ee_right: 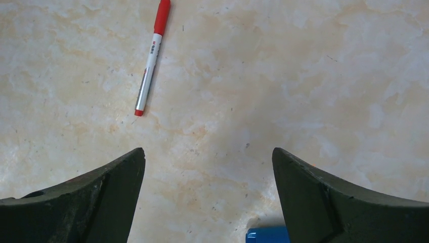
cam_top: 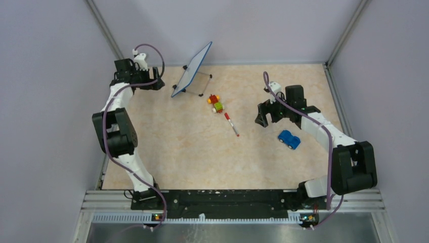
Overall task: Write a sentence on the whiteboard
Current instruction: Move the whiteboard stand to the center of the board.
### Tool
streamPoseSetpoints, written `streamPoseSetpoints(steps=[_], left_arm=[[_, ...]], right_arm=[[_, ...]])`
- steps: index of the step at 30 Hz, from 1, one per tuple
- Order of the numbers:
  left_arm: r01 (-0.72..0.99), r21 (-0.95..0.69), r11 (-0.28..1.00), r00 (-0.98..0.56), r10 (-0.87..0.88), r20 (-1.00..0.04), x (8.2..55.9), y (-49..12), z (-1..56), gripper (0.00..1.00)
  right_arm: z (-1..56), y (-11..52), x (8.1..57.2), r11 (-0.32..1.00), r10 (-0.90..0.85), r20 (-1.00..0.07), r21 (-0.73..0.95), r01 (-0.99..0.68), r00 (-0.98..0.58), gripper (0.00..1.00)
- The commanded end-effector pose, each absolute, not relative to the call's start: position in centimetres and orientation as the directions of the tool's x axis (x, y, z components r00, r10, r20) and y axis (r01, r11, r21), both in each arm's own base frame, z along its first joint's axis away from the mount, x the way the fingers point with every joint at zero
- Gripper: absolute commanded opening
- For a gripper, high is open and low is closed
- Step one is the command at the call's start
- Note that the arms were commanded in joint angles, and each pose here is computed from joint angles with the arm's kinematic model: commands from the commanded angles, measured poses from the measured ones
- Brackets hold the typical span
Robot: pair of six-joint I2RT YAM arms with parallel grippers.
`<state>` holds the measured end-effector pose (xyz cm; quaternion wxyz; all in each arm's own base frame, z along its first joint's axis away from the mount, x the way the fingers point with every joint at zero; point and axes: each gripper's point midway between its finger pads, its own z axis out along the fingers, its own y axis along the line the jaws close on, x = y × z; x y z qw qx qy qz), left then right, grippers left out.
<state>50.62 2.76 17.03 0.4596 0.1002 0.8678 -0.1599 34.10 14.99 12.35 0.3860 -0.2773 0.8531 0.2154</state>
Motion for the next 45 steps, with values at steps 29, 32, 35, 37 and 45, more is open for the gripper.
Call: streamPoseSetpoints(steps=[29,32,35,37,45], left_arm=[[0.377,-0.163,0.912,-0.566,0.087,-0.82,60.0,-1.7,6.1,0.8],[0.401,-0.174,0.9,-0.569,0.096,-0.817,58.2,-2.5,6.6,0.75],[0.428,-0.208,0.88,-0.593,0.099,-0.799,55.7,-3.7,6.0,0.7],[0.446,-0.219,0.868,-0.596,0.106,-0.796,54.4,-4.6,6.0,0.68],[0.496,-0.332,0.802,-0.659,0.099,-0.745,49.2,-8.9,5.3,0.51]], right_arm=[[14.1,15.9,34.4,0.713,-0.305,-0.813,0.151,-0.685,-0.496,0.93],[14.2,16.0,34.3,0.708,-0.304,-0.815,0.153,-0.689,-0.493,0.93],[14.5,16.0,34.3,0.704,-0.303,-0.819,0.153,-0.693,-0.488,0.93],[14.6,16.1,34.2,0.701,-0.302,-0.821,0.153,-0.697,-0.484,0.93],[15.0,16.2,34.1,0.696,-0.299,-0.827,0.153,-0.702,-0.476,0.93]])
